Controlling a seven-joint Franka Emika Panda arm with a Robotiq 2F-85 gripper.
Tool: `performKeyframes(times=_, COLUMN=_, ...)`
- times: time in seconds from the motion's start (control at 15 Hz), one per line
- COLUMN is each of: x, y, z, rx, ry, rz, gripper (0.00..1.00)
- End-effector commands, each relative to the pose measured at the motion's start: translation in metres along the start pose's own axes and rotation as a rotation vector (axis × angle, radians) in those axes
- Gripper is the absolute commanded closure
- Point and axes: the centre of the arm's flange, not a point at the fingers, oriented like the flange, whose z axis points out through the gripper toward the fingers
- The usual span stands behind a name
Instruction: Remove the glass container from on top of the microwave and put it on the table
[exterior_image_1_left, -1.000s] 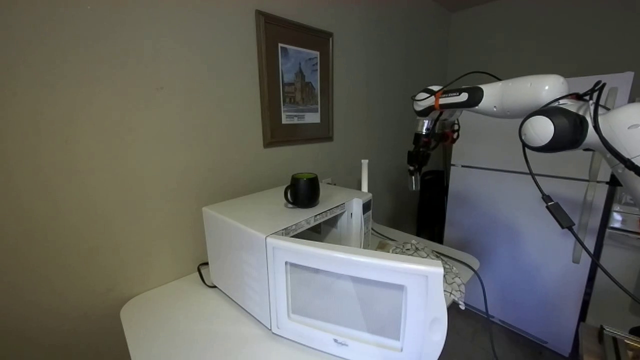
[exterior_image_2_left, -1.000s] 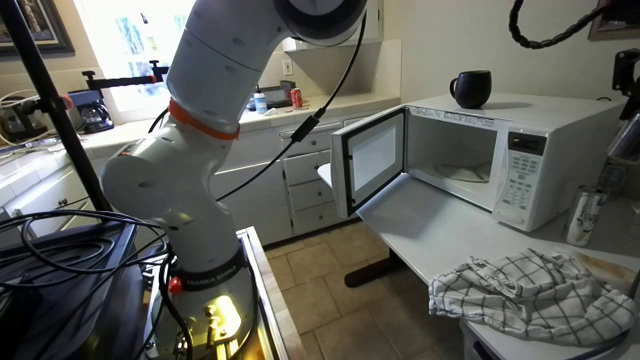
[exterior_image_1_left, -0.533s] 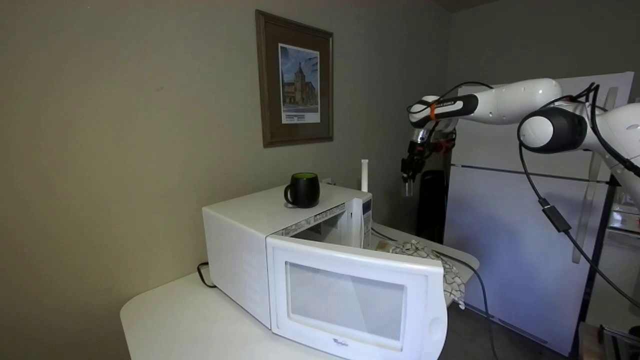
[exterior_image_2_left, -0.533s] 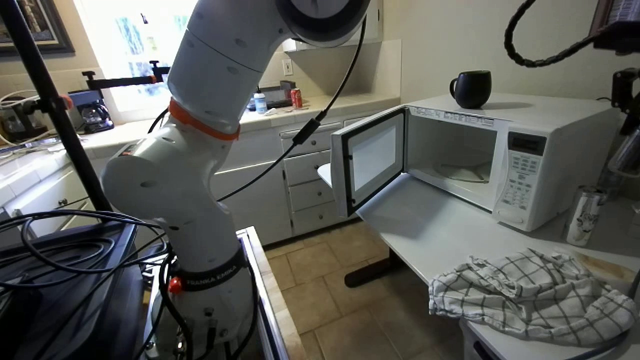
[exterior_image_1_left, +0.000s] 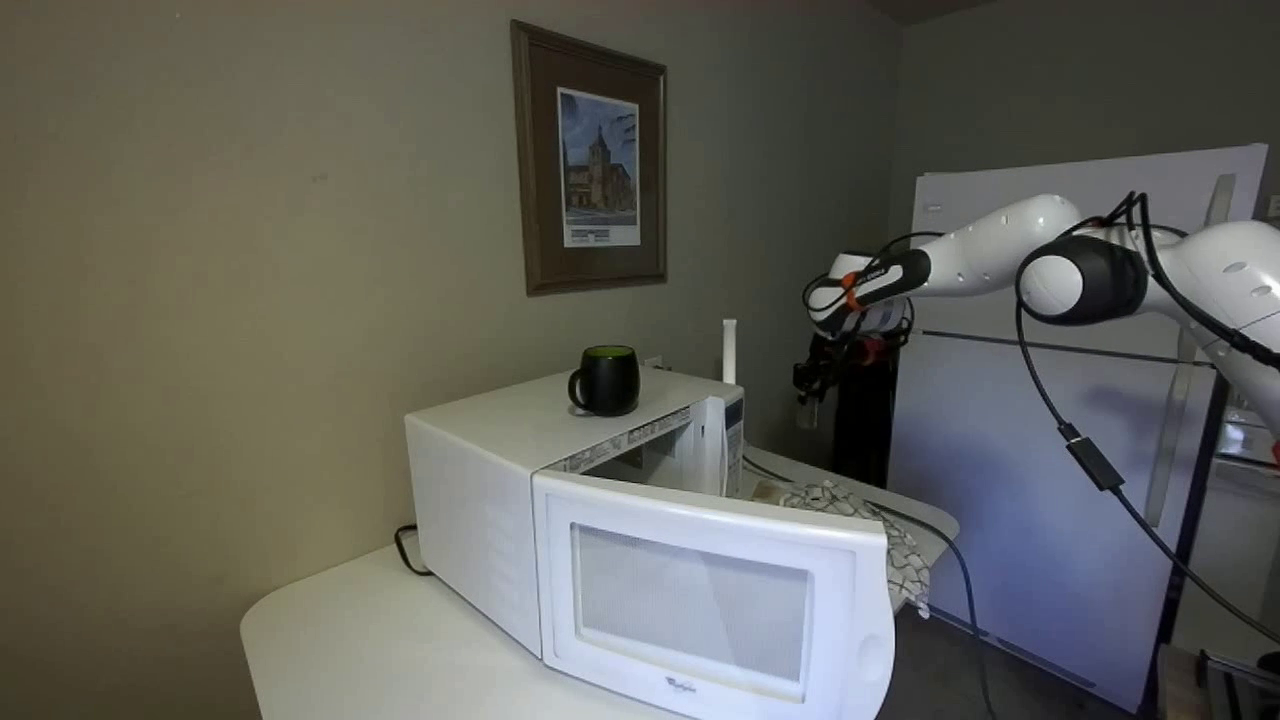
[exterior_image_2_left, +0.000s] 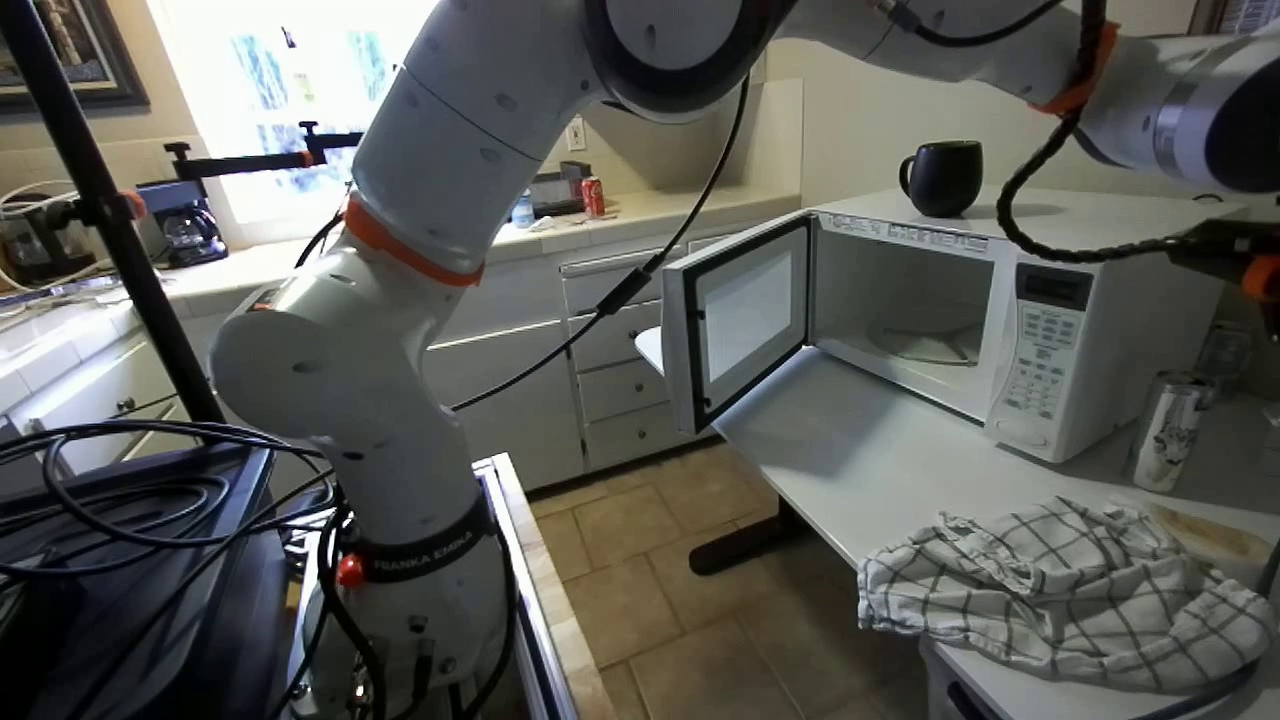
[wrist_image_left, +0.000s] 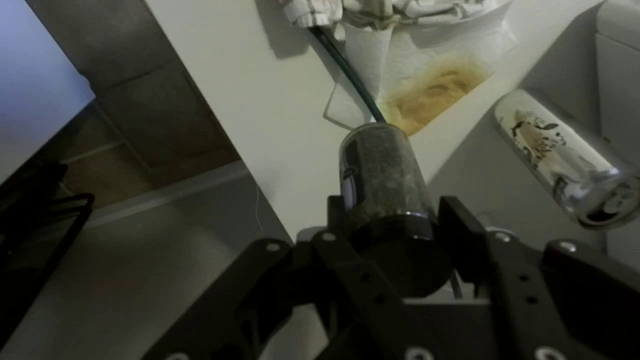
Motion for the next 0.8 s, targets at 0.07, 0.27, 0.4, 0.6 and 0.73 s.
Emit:
performKeyframes(times=0.07, x=-0.014, y=0.022, z=0.049, rx=-0.093, ry=-0.078, rz=0.127, gripper=0.76)
performKeyframes(times=0.27, x=-0.022, y=0.048, z=0.078, rx=-0.142, ry=-0.103, rz=0.206, gripper=0.76)
performKeyframes(times=0.4, x=-0.026, y=0.061, z=0.092, rx=-0.153, ry=-0.133, rz=0.249, gripper=0.76)
performKeyframes(times=0.6, x=-0.034, y=0.070, z=0.109, rx=-0.174, ry=-0.142, rz=0.281, gripper=0.76)
performKeyframes(times=0.73, x=-0.035, y=0.074, z=0.115, rx=-0.190, ry=-0.133, rz=0.304, gripper=0.76)
